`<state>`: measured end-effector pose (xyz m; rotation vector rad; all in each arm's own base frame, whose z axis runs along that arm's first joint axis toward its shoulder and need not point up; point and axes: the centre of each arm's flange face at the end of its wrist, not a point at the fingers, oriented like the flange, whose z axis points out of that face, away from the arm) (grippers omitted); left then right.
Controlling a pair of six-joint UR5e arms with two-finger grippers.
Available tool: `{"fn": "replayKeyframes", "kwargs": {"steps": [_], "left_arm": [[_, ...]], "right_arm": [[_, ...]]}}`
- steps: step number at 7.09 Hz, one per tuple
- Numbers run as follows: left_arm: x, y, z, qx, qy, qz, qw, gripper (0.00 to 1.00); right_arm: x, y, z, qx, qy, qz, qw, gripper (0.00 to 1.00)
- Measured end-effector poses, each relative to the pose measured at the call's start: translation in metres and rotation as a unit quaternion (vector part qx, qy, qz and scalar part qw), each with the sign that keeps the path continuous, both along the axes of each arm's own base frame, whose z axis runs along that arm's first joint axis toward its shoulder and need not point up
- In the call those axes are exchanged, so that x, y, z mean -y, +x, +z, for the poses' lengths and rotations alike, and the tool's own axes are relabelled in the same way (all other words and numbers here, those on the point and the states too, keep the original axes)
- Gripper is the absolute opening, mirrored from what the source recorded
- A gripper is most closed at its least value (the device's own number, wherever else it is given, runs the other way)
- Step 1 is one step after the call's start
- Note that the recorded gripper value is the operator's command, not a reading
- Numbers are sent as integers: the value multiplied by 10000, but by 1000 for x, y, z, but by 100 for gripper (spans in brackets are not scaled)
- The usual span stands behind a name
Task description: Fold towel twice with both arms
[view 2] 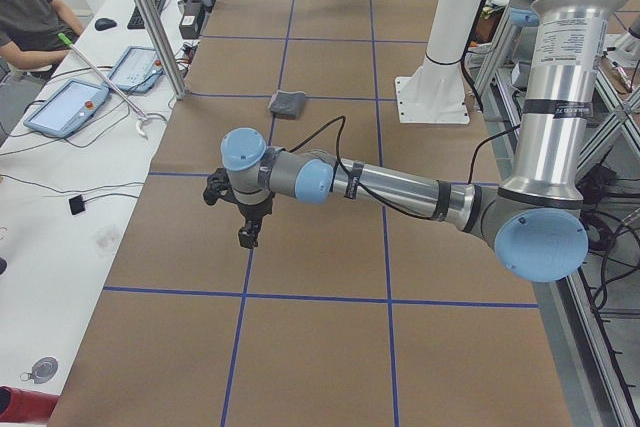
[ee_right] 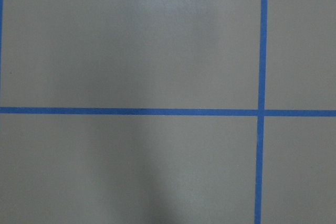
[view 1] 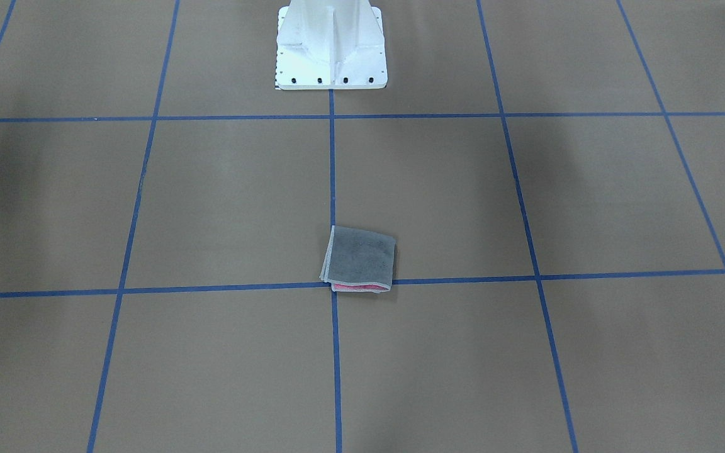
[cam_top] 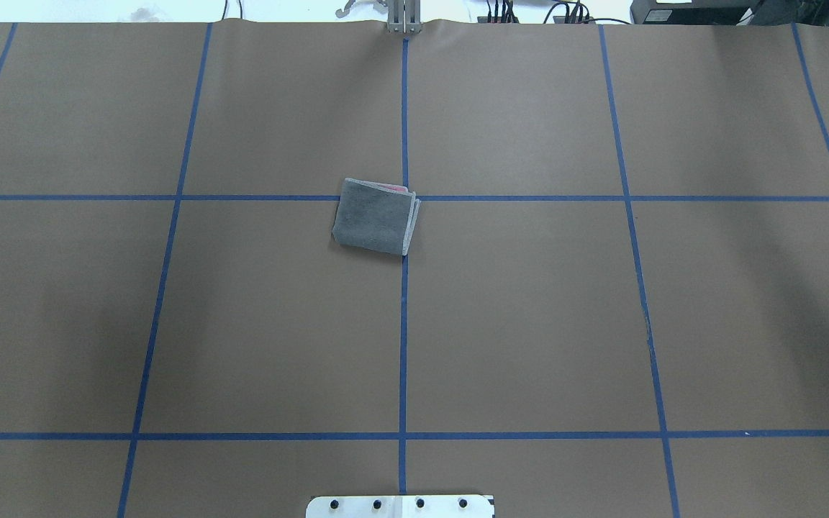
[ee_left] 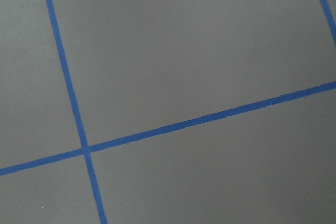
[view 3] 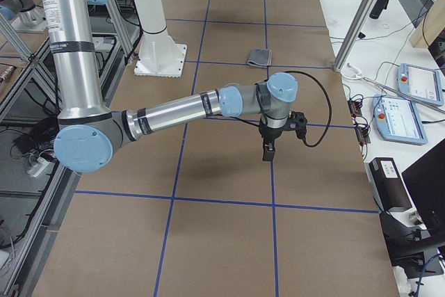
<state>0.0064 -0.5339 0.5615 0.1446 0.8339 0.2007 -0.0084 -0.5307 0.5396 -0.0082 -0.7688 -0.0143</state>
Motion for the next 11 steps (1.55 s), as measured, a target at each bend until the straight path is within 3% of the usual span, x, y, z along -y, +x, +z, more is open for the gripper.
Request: {"fn": "replayKeyframes", "kwargs": {"steps": [3, 11], "left_arm": [[-4, -9, 6, -60, -209, -60, 9997, 100], [-17, -30, 2, -33, -157, -253, 9996, 100]], "right_arm": [[-13, 12, 28, 122, -109, -91, 9998, 100], [-8, 12, 28, 115, -120, -68, 9998, 100]]}}
